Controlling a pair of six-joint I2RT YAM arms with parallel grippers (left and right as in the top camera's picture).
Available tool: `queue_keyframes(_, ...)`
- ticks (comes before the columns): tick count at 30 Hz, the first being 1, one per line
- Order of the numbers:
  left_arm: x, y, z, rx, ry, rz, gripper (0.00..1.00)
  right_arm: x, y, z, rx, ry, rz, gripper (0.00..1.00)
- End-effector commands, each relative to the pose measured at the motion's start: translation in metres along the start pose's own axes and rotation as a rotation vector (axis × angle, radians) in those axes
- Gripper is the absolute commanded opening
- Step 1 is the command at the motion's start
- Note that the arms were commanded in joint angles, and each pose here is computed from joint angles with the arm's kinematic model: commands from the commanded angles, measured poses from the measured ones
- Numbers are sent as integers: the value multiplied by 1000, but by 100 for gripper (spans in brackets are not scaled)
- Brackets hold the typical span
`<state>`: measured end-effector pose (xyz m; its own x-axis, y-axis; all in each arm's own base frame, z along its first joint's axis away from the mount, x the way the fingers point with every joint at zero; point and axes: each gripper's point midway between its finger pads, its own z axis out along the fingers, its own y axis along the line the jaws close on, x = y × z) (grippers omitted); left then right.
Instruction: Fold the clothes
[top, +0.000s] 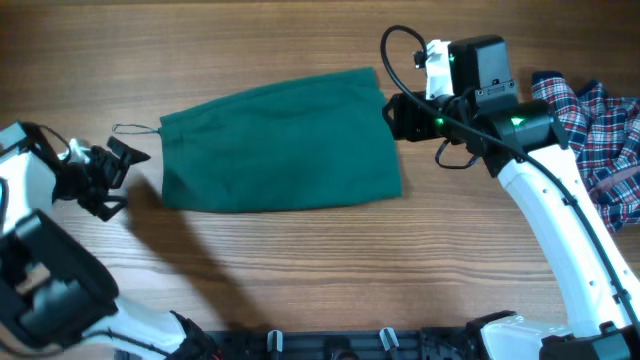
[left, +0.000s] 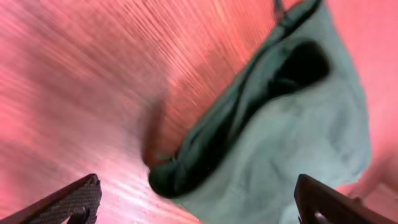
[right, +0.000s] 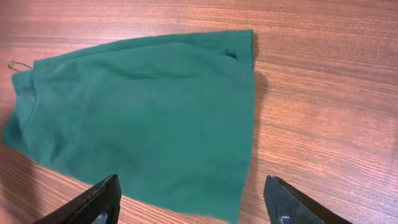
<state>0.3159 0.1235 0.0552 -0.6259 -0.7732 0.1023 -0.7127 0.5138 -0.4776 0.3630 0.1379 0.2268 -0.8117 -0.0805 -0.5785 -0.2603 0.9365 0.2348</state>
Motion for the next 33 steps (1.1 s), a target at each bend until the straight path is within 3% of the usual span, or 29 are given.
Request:
queue_keyframes(1,-4,14,37,25,71,39,100,1,5,-4,-17,-4,-39,75)
queue_keyframes(4,-16,5,49,95,51,73,100,3,4,-4,-15,8,-36,75)
queue_keyframes(6,-15,-1,52,102,45,172,100,5,4,-4,-15,13,-34,77)
queue_keyframes(13,12,-31,74,107,115,366,100,7,7,-4,-30,25,61,78)
queue_keyframes(18,20,-25,108,82,178,378,100,9,15,-4,-78,35,61,78)
queue_keyframes(24,31,-32,124,199,242,366,94,9,15,-4,-78,35,61,82)
queue_keyframes(26,31,-35,123,217,242,371,86,8,15,-4,-78,33,61,82)
queue_keyframes(31,32,-35,123,222,246,382,46,7,15,-4,-79,26,59,84)
queue_keyframes(33,33,-36,122,234,246,391,17,7,16,-4,-80,26,60,84)
